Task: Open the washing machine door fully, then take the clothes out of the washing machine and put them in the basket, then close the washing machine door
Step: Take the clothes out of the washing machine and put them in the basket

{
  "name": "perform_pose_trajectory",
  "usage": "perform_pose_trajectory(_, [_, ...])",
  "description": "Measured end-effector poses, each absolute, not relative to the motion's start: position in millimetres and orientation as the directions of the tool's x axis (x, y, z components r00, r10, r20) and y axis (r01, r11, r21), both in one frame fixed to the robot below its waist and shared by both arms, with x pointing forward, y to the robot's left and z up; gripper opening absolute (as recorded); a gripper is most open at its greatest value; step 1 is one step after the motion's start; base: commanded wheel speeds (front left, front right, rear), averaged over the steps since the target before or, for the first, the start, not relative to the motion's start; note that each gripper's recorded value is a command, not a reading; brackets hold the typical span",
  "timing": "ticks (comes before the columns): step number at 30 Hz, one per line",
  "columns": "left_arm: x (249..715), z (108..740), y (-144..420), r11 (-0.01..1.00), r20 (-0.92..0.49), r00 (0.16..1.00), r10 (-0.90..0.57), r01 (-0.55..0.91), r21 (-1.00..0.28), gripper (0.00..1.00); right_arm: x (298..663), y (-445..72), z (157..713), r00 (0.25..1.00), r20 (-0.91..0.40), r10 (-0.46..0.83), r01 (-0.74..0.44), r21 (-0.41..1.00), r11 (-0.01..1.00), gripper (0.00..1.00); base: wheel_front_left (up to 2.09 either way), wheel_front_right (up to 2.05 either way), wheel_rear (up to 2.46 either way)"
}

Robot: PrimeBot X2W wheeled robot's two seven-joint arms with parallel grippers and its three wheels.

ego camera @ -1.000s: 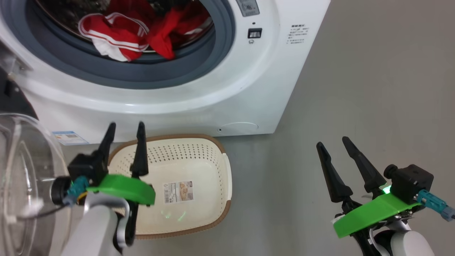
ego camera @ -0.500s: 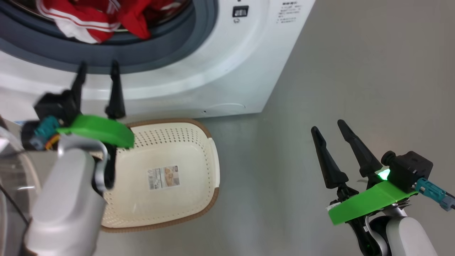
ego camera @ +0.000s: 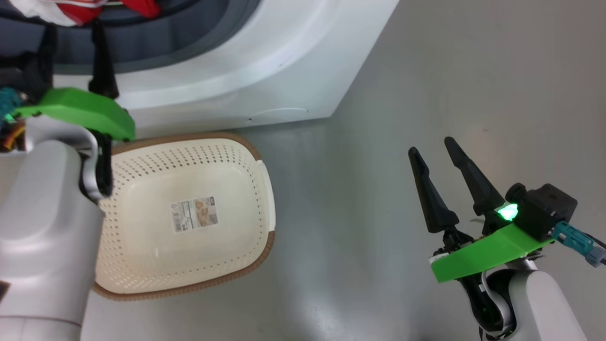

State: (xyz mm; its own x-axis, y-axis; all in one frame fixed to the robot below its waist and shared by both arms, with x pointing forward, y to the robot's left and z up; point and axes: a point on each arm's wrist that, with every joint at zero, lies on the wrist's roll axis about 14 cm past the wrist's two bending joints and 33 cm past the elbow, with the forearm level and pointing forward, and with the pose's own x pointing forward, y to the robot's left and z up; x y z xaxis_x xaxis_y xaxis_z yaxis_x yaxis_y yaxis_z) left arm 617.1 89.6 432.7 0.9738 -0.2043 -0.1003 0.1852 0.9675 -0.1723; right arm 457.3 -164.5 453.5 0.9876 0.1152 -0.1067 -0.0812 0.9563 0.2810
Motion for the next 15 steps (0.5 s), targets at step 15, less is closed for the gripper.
perform_pose_trajectory(15, [655, 417, 97, 0.98, -0.13, 0.976, -0.173, 0.157, -0.123, 1.0, 466, -170, 438, 0.985, -0.134, 0.105, -0.066, 0.27, 0.961, 1.0, 0.0, 0.0, 0.0])
